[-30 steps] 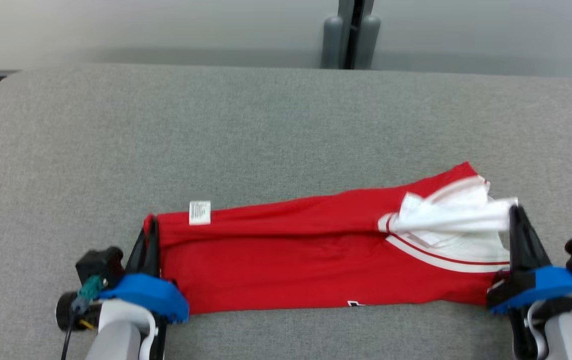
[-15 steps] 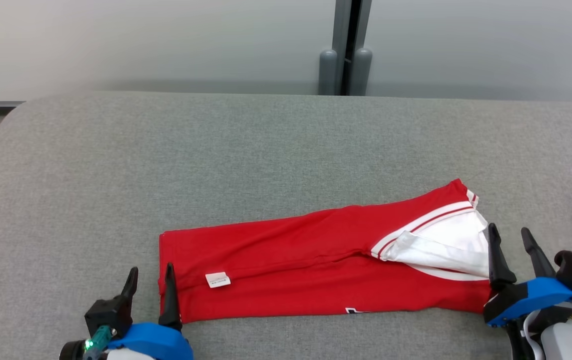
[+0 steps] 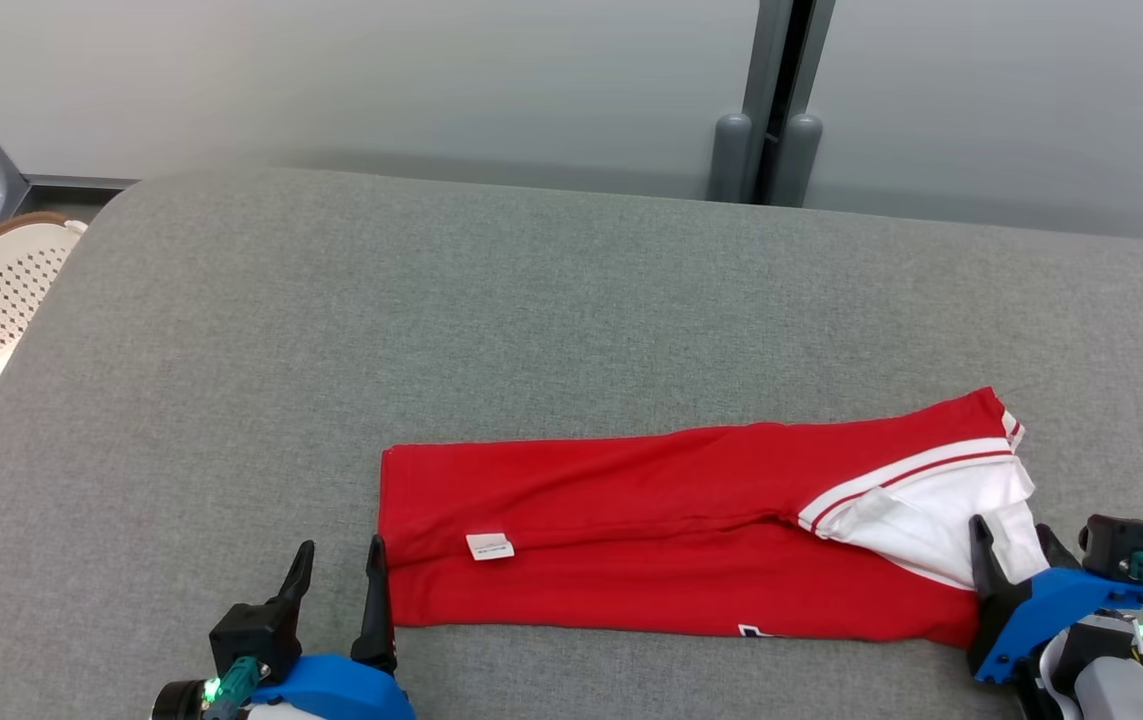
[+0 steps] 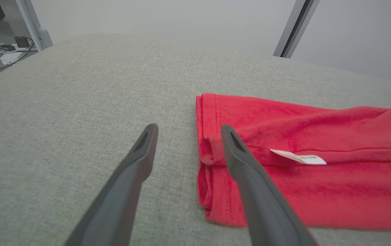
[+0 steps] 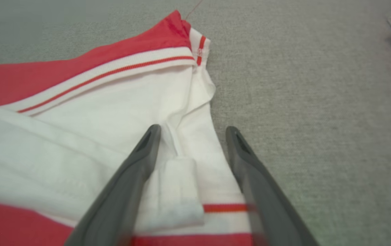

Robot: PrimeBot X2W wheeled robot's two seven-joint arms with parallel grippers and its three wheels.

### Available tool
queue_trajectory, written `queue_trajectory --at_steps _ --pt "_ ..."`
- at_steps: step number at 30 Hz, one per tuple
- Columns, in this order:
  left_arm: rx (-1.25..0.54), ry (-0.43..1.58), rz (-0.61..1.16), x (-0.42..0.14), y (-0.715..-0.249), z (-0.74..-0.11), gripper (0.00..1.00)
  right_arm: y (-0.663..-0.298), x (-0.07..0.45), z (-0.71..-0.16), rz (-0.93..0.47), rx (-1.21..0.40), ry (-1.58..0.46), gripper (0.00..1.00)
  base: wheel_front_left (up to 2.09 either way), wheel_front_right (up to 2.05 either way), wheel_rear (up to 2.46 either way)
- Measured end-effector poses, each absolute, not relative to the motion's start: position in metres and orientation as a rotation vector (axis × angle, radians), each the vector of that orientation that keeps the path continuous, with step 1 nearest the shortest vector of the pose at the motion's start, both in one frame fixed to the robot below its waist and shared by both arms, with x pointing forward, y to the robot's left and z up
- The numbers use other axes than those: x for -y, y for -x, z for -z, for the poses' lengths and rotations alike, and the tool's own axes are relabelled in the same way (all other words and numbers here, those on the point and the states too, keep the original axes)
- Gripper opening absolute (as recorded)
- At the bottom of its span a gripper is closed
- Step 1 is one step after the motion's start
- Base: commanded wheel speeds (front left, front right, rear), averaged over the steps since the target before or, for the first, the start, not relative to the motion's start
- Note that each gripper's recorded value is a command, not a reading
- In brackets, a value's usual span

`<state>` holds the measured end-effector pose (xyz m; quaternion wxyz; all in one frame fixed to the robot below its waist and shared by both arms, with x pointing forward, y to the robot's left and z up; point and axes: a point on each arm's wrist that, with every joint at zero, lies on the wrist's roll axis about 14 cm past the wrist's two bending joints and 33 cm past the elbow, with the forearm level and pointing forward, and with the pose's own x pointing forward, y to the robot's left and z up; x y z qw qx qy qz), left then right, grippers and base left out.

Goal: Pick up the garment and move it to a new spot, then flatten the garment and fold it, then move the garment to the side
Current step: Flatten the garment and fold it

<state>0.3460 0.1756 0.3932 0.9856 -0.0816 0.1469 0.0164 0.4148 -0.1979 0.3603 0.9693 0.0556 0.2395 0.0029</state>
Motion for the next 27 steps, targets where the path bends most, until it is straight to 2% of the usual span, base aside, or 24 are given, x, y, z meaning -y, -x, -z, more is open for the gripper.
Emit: queue_trajectory --at_steps 1,2,3,8,11,16,20,27 --pt "-0.294 0.164 -0.034 -0.176 -0.346 -0.394 1.00 -0.414 0.195 -0.358 -0.010 -0.495 -0.113 0.96 0.00 0.00 0.00" --pt "-0.293 0.164 -0.035 -0.176 -0.345 -0.394 1.00 -0.413 0.194 -0.357 -0.008 -0.504 -0.122 0.32 0.00 0.00 0.00" --pt "-0.292 0.164 -0.036 -0.176 -0.345 -0.394 1.00 -0.412 0.192 -0.356 -0.008 -0.508 -0.131 0.00 0.00 0.00 0.00" --pt "-0.302 0.164 -0.032 -0.174 -0.340 -0.391 1.00 -0.407 0.204 -0.361 0.029 -0.476 -0.153 0.00 0.00 0.00 0.00" --pt "-0.292 0.164 -0.008 -0.167 -0.342 -0.395 1.00 -0.401 0.236 -0.370 0.093 -0.444 -0.132 0.00 0.00 0.00 0.00" --pt "-0.284 0.178 0.028 -0.155 -0.343 -0.398 1.00 -0.416 0.253 -0.416 0.109 -0.276 -0.092 0.00 0.00 0.00 0.00" --pt "-0.282 0.184 0.041 -0.149 -0.342 -0.399 1.00 -0.424 0.216 -0.441 0.025 -0.174 -0.107 0.00 0.00 0.00 0.00" --pt "-0.282 0.196 0.013 -0.156 -0.329 -0.399 1.00 -0.431 0.105 -0.476 -0.267 -0.073 -0.157 0.00 0.00 0.00 0.00"
